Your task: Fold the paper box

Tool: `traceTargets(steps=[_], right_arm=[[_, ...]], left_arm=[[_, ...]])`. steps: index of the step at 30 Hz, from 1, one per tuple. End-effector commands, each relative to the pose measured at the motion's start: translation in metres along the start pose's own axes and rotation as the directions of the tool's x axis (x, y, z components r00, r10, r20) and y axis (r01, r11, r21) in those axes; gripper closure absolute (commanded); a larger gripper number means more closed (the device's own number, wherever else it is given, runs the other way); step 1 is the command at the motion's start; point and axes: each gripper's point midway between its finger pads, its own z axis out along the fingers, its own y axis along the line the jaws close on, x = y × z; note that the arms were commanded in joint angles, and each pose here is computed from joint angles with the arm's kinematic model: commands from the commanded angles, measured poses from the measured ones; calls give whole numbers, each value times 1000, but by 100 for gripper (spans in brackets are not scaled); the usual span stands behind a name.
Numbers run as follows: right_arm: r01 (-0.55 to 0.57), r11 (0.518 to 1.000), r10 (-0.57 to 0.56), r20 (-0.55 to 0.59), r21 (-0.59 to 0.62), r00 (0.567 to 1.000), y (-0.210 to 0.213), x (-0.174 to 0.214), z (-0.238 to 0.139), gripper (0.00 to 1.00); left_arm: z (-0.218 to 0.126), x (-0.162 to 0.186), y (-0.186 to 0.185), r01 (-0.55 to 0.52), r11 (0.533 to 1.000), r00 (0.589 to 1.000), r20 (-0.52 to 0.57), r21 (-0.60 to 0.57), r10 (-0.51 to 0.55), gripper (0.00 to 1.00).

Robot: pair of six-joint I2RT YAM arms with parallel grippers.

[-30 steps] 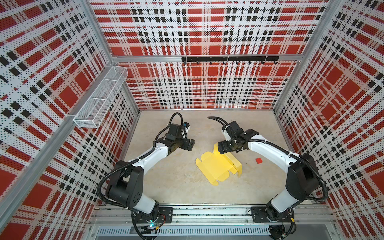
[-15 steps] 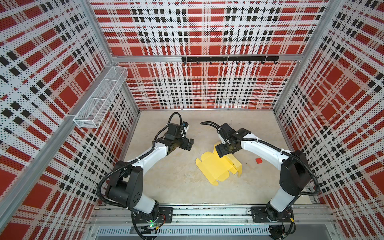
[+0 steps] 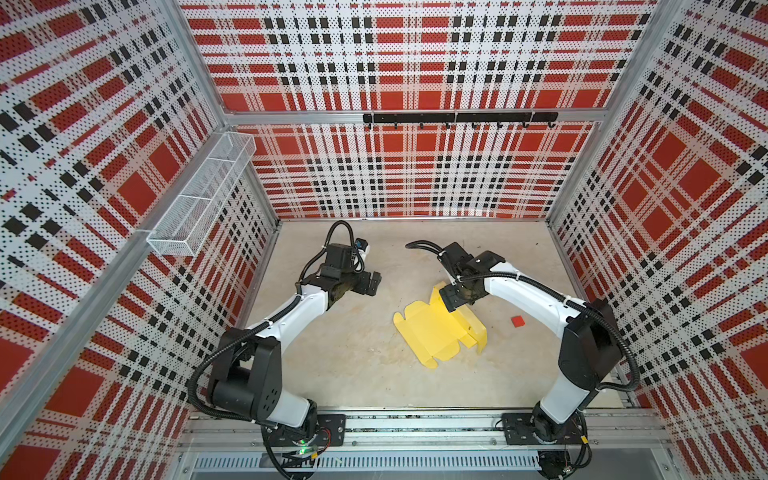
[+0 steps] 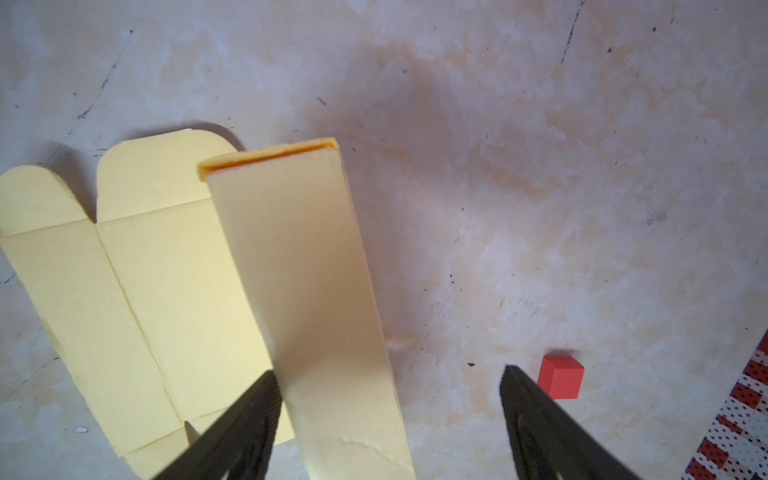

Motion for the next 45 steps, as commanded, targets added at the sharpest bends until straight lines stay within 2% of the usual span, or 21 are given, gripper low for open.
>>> traceTargets(steps=[1,9,18,22,31,39,45], right_arm=[[6,1000,-7,19,13,1000,-10,-7,-2,16],[-33,999,33,-25,11,999,-29,-2,20,19],[-90,996,91,-55,25,994,-41,7,27,42],[-115,993,116,-57,33,992,-46,13,29,49],[-167,982,173,-75,85,982,-63,23,32,52],[-279,960,278,-61,-10,959,-72,33,47,54],[-388,911,388,-29,-137,921,-80,36,54,54]], left_arm=[[-8,-6,6,25,1000,999,43,-5,-25,0],[-12,-7,15,60,998,997,57,-6,-59,1],[-14,-7,10,101,994,992,69,45,-104,0],[-16,-10,9,100,993,992,74,56,-104,0],[-14,-4,7,123,990,989,74,73,-128,0],[-1,20,-42,331,908,940,-3,256,-341,1],[15,17,-109,339,864,940,-99,373,-326,1]])
